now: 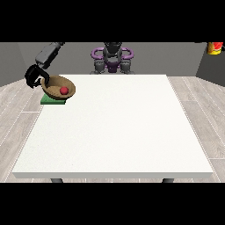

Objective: Pick the cup and pour the ball into the bowl, then pick the bowl and place it on the pad

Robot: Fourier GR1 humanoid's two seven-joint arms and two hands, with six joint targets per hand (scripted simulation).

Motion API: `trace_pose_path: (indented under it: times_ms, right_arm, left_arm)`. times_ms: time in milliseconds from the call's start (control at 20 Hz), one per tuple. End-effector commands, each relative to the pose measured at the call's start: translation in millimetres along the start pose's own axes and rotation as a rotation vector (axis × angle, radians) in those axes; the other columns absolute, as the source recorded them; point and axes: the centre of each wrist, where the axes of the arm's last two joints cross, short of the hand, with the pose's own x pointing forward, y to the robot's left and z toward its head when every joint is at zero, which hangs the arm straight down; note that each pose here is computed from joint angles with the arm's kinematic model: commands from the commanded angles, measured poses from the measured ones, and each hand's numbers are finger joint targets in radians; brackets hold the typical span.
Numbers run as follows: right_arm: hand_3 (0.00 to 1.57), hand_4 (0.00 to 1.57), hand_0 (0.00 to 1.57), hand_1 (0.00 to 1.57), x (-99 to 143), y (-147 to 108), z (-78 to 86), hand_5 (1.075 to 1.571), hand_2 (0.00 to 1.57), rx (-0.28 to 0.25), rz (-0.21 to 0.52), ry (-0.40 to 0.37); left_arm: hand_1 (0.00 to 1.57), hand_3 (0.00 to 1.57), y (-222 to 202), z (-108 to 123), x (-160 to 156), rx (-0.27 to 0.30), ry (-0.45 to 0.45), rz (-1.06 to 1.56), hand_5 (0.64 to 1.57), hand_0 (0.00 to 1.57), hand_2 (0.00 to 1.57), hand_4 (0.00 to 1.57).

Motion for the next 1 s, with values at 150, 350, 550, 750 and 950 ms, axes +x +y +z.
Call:
trace_pose_path:
  times_ms: [150, 350, 550, 750, 950]
  right_arm:
    - [0.60, 0.99, 1.57, 1.57, -2, -9, -4.3, 1.571, 1.57, -0.028, -0.131, 0.031]
    - [1.16, 0.19, 1.57, 1.57, -1, -28, -4.1, 1.557, 1.57, -0.094, -0.044, 0.103]
    - [0.93, 0.00, 1.55, 1.55, 24, -31, -8.5, 1.554, 1.51, -0.158, -0.067, 0.021]
    - [0.80, 0.00, 1.46, 1.46, 1, -25, -7.0, 1.539, 1.39, -0.172, -0.120, -0.025]
    - [0.75, 0.00, 1.45, 1.45, 6, 33, -12.5, 1.540, 1.38, -0.129, -0.163, -0.003]
  left_arm:
    - [0.00, 0.00, 6, 12, -13, -0.005, -0.003, 0.007, 1.558, 0.00, 0.00, 1.20]
    - [0.00, 0.00, -10, 3, -7, -0.006, 0.050, -0.019, 1.561, 0.00, 0.00, 1.19]
    - [0.00, 0.00, 16, 3, 10, 0.032, -0.020, -0.013, 1.560, 0.00, 0.00, 1.20]
    - [0.00, 0.00, 32, 7, 22, 0.009, -0.047, 0.003, 1.562, 0.00, 0.00, 1.19]
    - [0.00, 0.00, 30, 6, 8, 0.038, -0.014, -0.028, 1.564, 0.00, 0.00, 1.19]
